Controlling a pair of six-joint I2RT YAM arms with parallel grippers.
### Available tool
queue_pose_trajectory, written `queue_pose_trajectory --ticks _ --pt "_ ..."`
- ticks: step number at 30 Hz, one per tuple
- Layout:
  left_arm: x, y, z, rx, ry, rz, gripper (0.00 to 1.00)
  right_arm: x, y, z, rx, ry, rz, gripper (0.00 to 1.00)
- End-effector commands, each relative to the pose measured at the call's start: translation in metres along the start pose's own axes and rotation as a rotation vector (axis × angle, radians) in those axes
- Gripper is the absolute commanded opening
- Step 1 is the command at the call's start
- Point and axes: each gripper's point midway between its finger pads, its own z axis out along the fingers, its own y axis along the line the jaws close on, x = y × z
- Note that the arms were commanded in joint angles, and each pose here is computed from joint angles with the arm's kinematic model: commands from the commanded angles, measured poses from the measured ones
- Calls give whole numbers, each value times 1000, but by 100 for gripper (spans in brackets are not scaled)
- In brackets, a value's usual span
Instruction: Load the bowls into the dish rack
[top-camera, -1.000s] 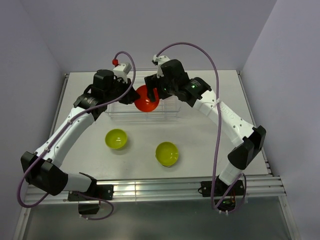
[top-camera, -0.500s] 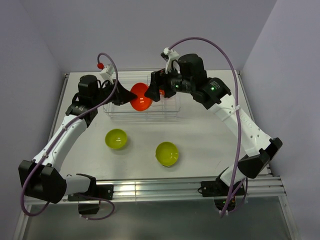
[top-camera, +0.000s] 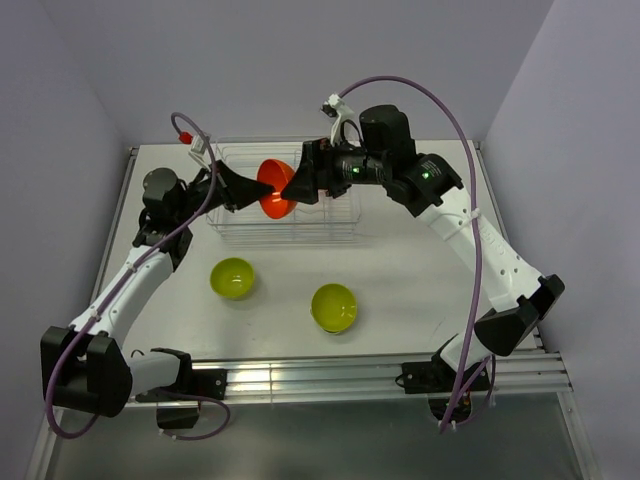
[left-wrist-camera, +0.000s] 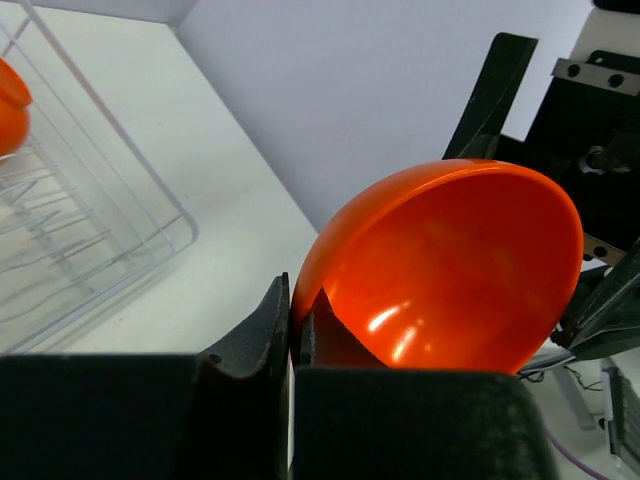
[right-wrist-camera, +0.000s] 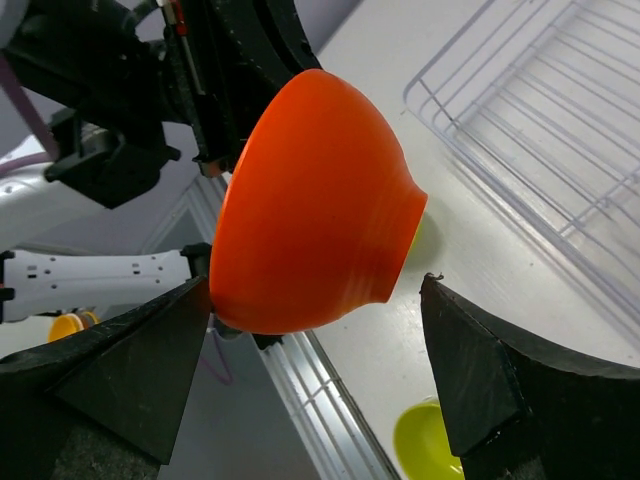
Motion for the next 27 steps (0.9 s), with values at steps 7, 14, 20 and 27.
queue_pose_trajectory --ticks 7,14,20,27 --pt "-19 -36 -6 145 -74 11 0 -14 29 -7 -131 -41 58 91" --pt "-17 -33 -8 138 -72 -2 0 -16 30 -3 -151 -35 61 88" --pt "-15 -29 -9 139 -72 -28 0 -16 32 -3 -164 -34 57 84" --pt "-16 -26 -9 119 -71 -23 0 -17 21 3 -109 -41 71 83"
